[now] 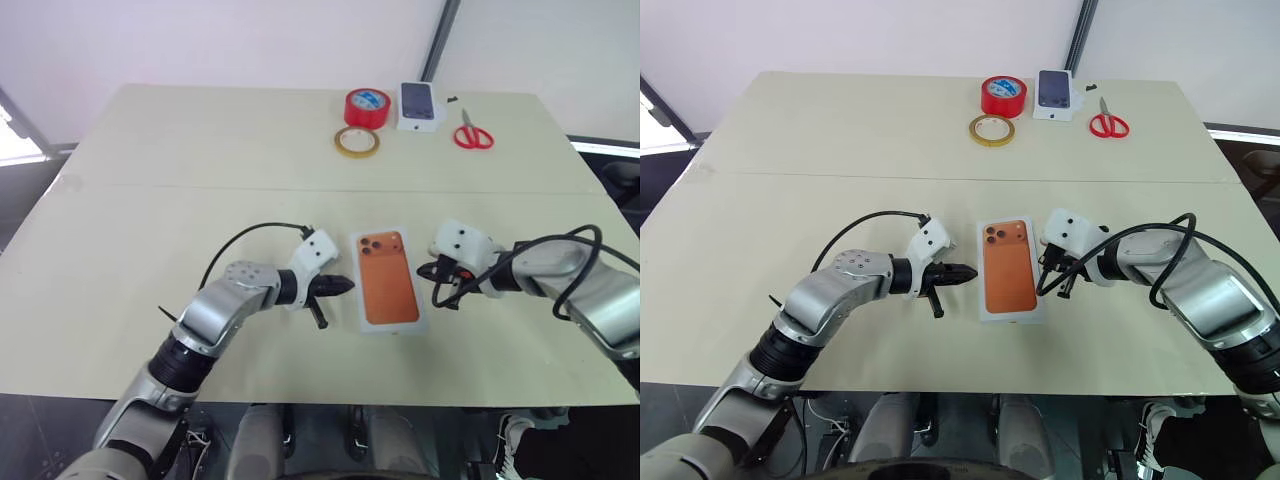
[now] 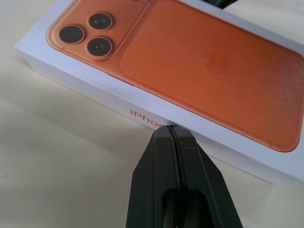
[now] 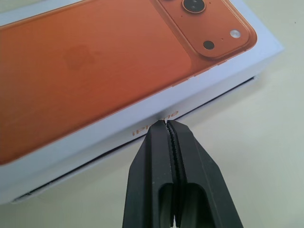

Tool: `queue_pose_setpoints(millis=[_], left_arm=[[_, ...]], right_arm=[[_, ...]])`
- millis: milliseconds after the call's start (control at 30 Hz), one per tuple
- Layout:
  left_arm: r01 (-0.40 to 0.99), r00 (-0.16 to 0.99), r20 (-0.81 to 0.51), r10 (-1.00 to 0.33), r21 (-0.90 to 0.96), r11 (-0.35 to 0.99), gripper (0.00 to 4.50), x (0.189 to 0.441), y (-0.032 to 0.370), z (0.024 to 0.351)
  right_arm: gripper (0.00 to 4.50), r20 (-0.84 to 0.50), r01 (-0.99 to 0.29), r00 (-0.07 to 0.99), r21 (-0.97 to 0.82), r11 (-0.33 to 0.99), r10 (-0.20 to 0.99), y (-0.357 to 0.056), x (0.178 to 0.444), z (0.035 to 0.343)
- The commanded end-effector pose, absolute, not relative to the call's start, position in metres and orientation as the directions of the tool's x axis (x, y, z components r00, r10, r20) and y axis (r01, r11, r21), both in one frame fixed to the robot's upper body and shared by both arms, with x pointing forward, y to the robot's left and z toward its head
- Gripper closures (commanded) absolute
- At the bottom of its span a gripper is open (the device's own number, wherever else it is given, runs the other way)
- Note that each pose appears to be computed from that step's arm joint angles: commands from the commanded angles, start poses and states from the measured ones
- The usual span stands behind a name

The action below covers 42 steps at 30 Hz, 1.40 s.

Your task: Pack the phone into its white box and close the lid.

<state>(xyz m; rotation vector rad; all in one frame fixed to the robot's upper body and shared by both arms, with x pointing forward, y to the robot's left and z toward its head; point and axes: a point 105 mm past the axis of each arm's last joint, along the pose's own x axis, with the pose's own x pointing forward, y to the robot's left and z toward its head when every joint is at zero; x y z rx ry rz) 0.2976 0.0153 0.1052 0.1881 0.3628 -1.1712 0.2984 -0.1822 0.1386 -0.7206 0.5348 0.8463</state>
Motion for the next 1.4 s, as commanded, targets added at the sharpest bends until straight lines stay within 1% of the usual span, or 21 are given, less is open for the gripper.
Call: queue_pose_setpoints(millis=[33, 267, 567, 700, 833, 900, 967, 1033, 1133, 1300, 1400], left_arm=[[0.931, 0.33, -0.311, -0.891, -0.047, 0.361, 4.5, 0.295, 0.007, 0.12], [0.927, 0.334, -0.279, -0.9, -0.073, 0.367, 4.5, 0.295, 0.001, 0.125], [0.931, 0.321, -0.301, -0.898, -0.073, 0.358, 4.5, 0.291, 0.001, 0.119], [0.913, 0.362, -0.307, -0.88, -0.074, 0.401, 4.5, 0.297, 0.011, 0.117], [0.886, 0.415, -0.263, -0.871, -0.1, 0.452, 4.5, 0.308, 0.023, 0.126], [0.882, 0.427, -0.225, -0.876, -0.112, 0.458, 4.5, 0.312, 0.022, 0.136], [0.885, 0.429, -0.181, -0.885, -0.114, 0.452, 4.5, 0.316, 0.015, 0.148], [0.891, 0.419, -0.172, -0.892, -0.111, 0.44, 4.5, 0.318, 0.008, 0.152], [0.907, 0.393, -0.254, -0.884, -0.049, 0.418, 4.5, 0.32, -0.008, 0.136], [0.917, 0.367, -0.363, -0.856, -0.014, 0.399, 4.5, 0.32, -0.015, 0.111], [0.919, 0.357, -0.396, -0.846, -0.015, 0.394, 4.5, 0.318, -0.017, 0.103]], right_arm=[[4.46, -0.647, -0.81, 0.58, -0.393, 0.435, 0.495, -0.178, 0.296, 0.152], [4.46, -0.665, -0.815, 0.569, -0.378, 0.44, 0.484, -0.182, 0.292, 0.147], [4.46, -0.67, -0.809, 0.574, -0.374, 0.454, 0.471, -0.186, 0.293, 0.142], [4.46, -0.661, -0.797, 0.592, -0.394, 0.458, 0.461, -0.191, 0.295, 0.148], [4.46, -0.64, -0.8, 0.593, -0.397, 0.451, 0.488, -0.193, 0.293, 0.16], [4.46, -0.635, -0.815, 0.575, -0.384, 0.434, 0.516, -0.192, 0.289, 0.164], [4.46, -0.636, -0.848, 0.526, -0.344, 0.402, 0.564, -0.187, 0.278, 0.165], [4.46, -0.647, -0.872, 0.487, -0.317, 0.374, 0.587, -0.183, 0.27, 0.162], [4.46, -0.68, -0.901, 0.427, -0.266, 0.341, 0.596, -0.177, 0.255, 0.146], [4.46, -0.711, -0.898, 0.42, -0.236, 0.371, 0.565, -0.179, 0.25, 0.128], [4.46, -0.72, -0.892, 0.426, -0.231, 0.39, 0.548, -0.182, 0.25, 0.123]])
